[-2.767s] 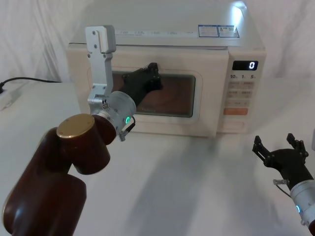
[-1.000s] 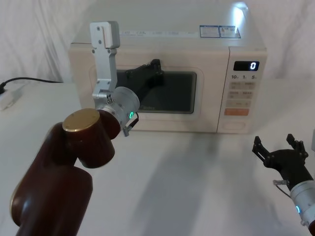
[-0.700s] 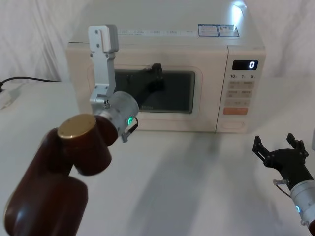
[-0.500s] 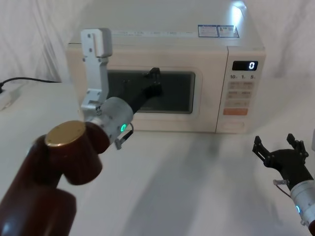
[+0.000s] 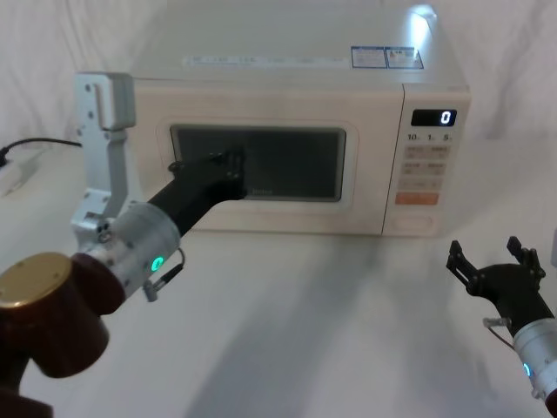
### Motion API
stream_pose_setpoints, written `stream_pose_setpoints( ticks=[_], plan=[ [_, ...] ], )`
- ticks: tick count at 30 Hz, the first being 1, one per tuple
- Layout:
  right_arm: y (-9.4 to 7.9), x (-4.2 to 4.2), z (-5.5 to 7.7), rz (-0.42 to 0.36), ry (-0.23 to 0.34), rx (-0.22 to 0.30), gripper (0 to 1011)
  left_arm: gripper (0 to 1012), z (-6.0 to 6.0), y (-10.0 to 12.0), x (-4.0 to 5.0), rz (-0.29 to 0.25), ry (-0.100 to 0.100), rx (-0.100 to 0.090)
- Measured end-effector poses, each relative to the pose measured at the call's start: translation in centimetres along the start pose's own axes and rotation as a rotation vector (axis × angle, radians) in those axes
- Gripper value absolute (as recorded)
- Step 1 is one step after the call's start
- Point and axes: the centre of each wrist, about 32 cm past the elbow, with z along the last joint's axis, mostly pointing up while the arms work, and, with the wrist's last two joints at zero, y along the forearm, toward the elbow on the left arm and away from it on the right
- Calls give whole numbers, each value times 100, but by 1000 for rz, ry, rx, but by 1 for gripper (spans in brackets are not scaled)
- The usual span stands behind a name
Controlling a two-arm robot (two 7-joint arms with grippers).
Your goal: Press the button to open the microwave door with one hand; close the microwave door with the other hand.
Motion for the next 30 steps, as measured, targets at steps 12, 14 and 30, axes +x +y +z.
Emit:
stream_pose_setpoints(
  ticks=[12,14,30],
  plan=[
    [0,0,0,0,0,0,1002,258,-219,404,145,36,-74,3],
    [0,0,0,0,0,0,1002,301,-250,460,164,43,-78,3],
    [0,0,0,0,0,0,1002,797,-574,850,308,88,-37,37]
  ],
)
